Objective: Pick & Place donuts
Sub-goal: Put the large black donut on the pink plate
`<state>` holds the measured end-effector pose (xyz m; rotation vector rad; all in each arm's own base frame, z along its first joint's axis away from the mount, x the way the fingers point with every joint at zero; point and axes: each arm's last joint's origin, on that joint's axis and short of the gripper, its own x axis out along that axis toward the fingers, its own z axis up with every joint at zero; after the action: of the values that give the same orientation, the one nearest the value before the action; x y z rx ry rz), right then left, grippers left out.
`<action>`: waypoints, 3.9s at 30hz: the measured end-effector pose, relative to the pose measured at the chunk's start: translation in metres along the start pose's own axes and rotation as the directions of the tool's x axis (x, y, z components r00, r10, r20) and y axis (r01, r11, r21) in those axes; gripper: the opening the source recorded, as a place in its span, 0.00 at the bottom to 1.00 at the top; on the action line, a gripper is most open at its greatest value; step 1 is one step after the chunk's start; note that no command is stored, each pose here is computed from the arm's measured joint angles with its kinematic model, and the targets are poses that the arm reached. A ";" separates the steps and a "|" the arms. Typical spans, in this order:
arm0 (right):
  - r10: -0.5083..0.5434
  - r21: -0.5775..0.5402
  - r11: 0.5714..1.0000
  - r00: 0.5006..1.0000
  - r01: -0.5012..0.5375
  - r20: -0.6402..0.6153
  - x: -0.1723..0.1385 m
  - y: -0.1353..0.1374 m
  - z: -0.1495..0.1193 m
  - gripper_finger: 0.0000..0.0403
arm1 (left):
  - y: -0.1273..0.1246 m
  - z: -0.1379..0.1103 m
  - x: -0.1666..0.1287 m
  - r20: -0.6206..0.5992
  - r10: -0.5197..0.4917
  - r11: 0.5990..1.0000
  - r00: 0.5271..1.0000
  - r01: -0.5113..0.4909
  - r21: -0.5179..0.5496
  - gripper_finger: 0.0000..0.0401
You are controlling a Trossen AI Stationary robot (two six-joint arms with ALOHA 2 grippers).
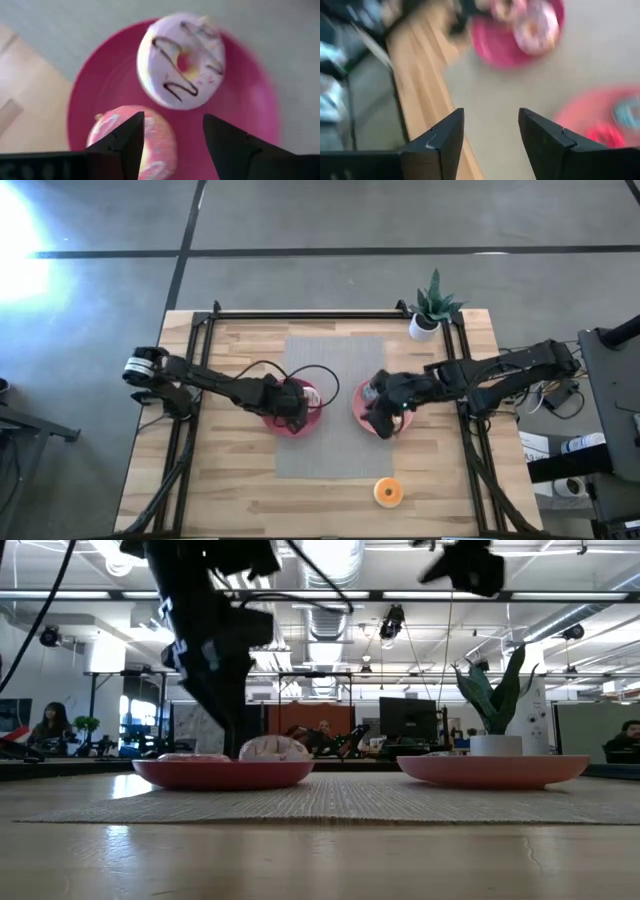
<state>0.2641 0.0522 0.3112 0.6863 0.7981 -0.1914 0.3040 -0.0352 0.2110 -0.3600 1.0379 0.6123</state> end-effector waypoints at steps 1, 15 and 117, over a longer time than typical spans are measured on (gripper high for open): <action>-0.015 -0.010 1.000 0.998 0.014 -0.055 0.002 -0.001 -0.005 0.45 | -0.001 0.002 -0.006 0.006 -0.025 1.000 1.000 0.025 -0.003 0.44; -0.189 -0.629 0.764 0.883 -0.144 -0.431 0.044 0.049 -0.127 0.45 | -0.014 -0.014 -0.091 0.229 -0.268 0.963 0.936 0.258 0.076 0.44; 0.043 0.444 0.521 0.543 -0.728 0.839 0.061 0.023 0.040 0.03 | -0.061 0.028 -0.095 0.805 0.189 0.978 0.562 -0.177 -0.106 0.44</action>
<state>0.3399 0.0501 0.2987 1.4942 -0.3949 -0.3298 0.3268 -0.0952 0.3073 0.0558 0.1564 0.8610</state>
